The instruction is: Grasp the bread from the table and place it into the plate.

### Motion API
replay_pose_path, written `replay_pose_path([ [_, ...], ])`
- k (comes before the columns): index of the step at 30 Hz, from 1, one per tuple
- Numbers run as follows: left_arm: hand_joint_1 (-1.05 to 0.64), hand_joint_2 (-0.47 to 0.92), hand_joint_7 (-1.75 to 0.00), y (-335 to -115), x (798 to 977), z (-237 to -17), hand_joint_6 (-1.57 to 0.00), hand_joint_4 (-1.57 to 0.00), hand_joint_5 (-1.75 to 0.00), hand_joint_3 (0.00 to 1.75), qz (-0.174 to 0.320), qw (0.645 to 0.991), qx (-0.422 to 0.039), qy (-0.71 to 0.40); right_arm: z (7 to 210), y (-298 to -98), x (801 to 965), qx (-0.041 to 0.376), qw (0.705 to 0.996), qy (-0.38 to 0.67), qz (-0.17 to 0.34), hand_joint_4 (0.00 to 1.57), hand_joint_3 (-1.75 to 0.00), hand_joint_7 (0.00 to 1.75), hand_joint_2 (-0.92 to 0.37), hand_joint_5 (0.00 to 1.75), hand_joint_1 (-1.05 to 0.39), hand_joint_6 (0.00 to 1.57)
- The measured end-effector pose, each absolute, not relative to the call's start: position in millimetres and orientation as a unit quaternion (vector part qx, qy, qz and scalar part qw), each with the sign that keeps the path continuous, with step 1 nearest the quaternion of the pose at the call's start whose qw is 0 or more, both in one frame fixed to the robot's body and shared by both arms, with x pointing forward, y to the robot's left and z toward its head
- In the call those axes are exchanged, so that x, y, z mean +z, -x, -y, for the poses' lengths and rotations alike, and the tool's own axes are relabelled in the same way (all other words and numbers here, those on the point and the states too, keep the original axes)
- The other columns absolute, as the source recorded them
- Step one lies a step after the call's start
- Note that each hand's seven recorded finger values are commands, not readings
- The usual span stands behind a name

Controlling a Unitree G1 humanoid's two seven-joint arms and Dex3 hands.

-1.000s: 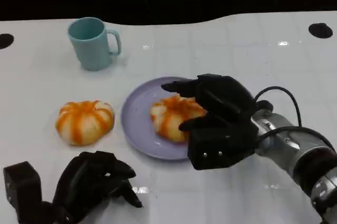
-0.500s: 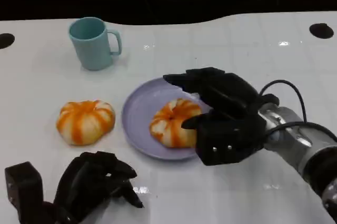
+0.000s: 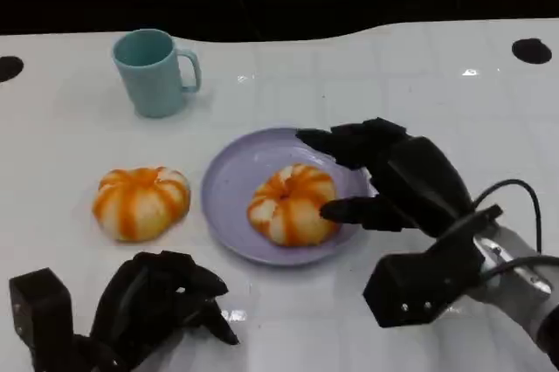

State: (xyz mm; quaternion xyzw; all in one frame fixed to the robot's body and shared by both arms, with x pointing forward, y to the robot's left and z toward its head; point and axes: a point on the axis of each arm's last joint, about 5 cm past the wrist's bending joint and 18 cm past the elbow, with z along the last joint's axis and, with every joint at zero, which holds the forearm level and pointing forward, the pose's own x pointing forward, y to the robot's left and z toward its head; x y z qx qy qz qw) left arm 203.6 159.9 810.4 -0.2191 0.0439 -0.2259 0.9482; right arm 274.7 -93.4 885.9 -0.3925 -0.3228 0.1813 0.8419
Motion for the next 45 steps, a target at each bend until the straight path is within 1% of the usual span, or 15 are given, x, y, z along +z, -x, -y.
replay_pose_path([
  [2,-1.05,0.72,-0.22,-203.9,810.5,-159.7,-1.57,-1.57,-0.60,0.00,-0.044,0.948,-0.226,0.219,95.0,-271.3,884.1,0.168,0.845,0.380,0.337,0.61,-0.01,0.34,-0.90,1.00,-0.23,0.86],
  [3,-1.05,0.72,-0.22,-204.0,810.6,-159.6,-1.57,-1.57,-0.61,0.00,-0.044,0.948,-0.227,0.219,95.8,-270.0,883.6,0.164,0.846,0.375,0.342,0.66,-0.04,0.54,-0.90,1.12,-0.21,0.85],
  [4,-1.05,0.72,-0.23,-204.4,810.8,-159.2,-1.57,-1.57,-0.61,0.00,-0.043,0.948,-0.227,0.219,97.6,-268.4,883.2,0.162,0.847,0.370,0.347,0.68,-0.11,0.71,-0.88,1.18,-0.20,0.81],
  [5,-1.05,0.72,-0.23,-204.5,810.8,-158.9,-1.57,-1.57,-0.61,0.00,-0.043,0.948,-0.227,0.219,99.7,-267.0,883.0,0.160,0.847,0.366,0.351,0.71,-0.25,0.85,-0.81,1.26,-0.17,0.78],
  [7,-1.05,0.72,-0.22,-204.5,810.7,-158.5,-1.57,-1.57,-0.61,0.00,-0.044,0.948,-0.226,0.220,105.5,-262.8,881.9,0.156,0.851,0.354,0.357,0.74,-0.66,1.02,-0.60,1.41,-0.14,0.76],
  [9,-1.05,0.72,-0.22,-204.6,810.6,-158.1,-1.57,-1.57,-0.61,0.00,-0.044,0.948,-0.226,0.220,112.0,-257.5,879.7,0.154,0.854,0.343,0.359,0.77,-0.87,1.09,-0.51,1.55,-0.13,0.77],
  [13,-1.05,0.72,-0.22,-205.0,810.5,-157.5,-1.57,-1.57,-0.60,0.00,-0.045,0.947,-0.227,0.221,127.5,-246.1,875.6,0.152,0.861,0.332,0.355,0.82,-1.05,1.08,-0.46,1.61,-0.12,0.82],
  [17,-1.05,0.71,-0.21,-205.6,810.5,-156.9,-1.57,-1.57,-0.59,0.00,-0.045,0.947,-0.228,0.222,139.2,-235.6,874.6,0.149,0.864,0.328,0.352,0.88,-1.13,1.10,-0.46,1.69,-0.11,0.86],
  [21,-1.05,0.72,-0.21,-205.3,809.3,-156.4,-1.57,-1.57,-0.59,0.00,-0.050,0.946,-0.228,0.223,150.3,-223.4,871.0,0.155,0.869,0.334,0.331,0.90,-1.18,1.16,-0.44,1.74,-0.11,0.86],
  [22,-1.05,0.72,-0.21,-205.2,809.1,-156.4,-1.57,-1.57,-0.59,0.00,-0.050,0.946,-0.228,0.223,152.5,-221.0,870.2,0.157,0.870,0.335,0.327,0.90,-1.24,1.20,-0.39,1.74,-0.11,0.88],
  [25,-1.05,0.72,-0.21,-205.9,809.6,-155.7,-1.57,-1.57,-0.59,0.00,-0.048,0.946,-0.229,0.223,158.7,-214.4,869.2,0.160,0.873,0.335,0.315,0.90,-1.37,1.32,-0.32,1.75,-0.12,0.87],
  [28,-1.05,0.72,-0.20,-206.0,809.6,-156.0,-1.57,-1.57,-0.58,0.00,-0.047,0.947,-0.228,0.223,167.9,-205.6,869.9,0.165,0.874,0.343,0.301,0.93,-1.42,1.41,-0.28,1.75,-0.14,0.86],
  [31,-1.05,0.71,-0.20,-206.1,809.6,-156.0,-1.57,-1.57,-0.58,0.00,-0.048,0.946,-0.228,0.224,173.1,-195.9,868.0,0.166,0.878,0.345,0.288,0.94,-1.37,1.50,-0.30,1.75,-0.15,0.81],
  [37,-1.05,0.72,-0.20,-206.3,809.7,-156.6,-1.57,-1.57,-0.59,0.00,-0.048,0.946,-0.228,0.223,177.0,-180.7,863.9,0.179,0.883,0.347,0.259,0.91,-1.31,1.54,-0.34,1.75,-0.16,0.77],
  [45,-1.05,0.72,-0.20,-206.2,809.4,-158.6,-1.57,-1.57,-0.59,0.00,-0.050,0.945,-0.230,0.227,175.3,-178.4,860.6,0.170,0.888,0.346,0.251,0.90,-1.30,1.57,-0.36,1.75,-0.16,0.75],
])
